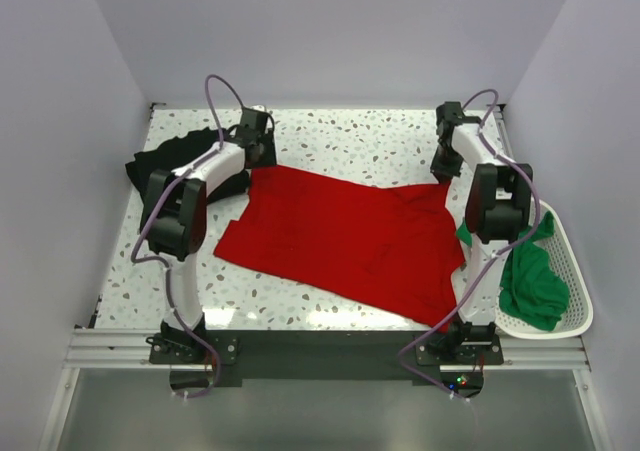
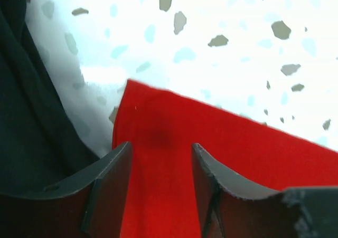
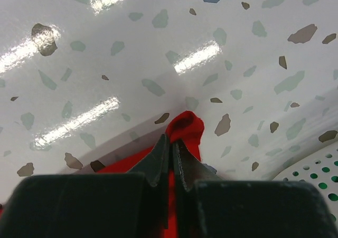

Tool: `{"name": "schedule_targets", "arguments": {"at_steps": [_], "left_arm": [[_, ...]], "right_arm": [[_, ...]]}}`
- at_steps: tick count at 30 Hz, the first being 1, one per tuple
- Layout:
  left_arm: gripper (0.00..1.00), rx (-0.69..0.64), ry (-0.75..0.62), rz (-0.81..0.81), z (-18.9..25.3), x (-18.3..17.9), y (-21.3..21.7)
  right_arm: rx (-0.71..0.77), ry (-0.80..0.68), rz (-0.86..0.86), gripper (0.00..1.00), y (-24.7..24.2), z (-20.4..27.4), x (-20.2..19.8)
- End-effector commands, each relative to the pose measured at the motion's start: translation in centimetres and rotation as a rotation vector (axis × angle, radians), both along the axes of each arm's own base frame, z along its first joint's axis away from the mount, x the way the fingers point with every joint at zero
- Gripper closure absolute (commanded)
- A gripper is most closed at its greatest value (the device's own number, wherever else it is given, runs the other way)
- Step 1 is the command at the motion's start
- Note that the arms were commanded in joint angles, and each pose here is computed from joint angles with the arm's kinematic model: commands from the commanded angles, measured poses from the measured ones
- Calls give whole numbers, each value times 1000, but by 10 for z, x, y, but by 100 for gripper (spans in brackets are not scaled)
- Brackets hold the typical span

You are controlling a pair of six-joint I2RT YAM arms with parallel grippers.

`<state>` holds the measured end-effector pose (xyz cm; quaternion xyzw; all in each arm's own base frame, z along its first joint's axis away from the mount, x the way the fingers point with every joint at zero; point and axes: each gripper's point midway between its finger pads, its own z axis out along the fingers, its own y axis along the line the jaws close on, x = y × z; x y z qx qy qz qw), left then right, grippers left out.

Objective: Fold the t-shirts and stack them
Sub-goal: Fold the tshirt

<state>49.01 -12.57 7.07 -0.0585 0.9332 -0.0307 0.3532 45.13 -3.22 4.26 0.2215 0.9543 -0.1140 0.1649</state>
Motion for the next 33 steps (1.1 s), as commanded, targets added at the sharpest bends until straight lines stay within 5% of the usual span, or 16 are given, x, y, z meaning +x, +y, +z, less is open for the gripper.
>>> {"name": "schedule_targets", "arguments": {"at_steps": [1, 10, 33], "left_arm": [[48, 61, -87, 27, 10, 34, 10], [58, 98, -69, 94, -11, 63, 33], [62, 77, -29, 54, -39, 69, 27]], "right_arm": [[8, -49, -1, 100, 0, 29, -3], [32, -42, -10, 100, 4, 31, -12], [55, -33, -5, 100, 8, 33, -24]]}}
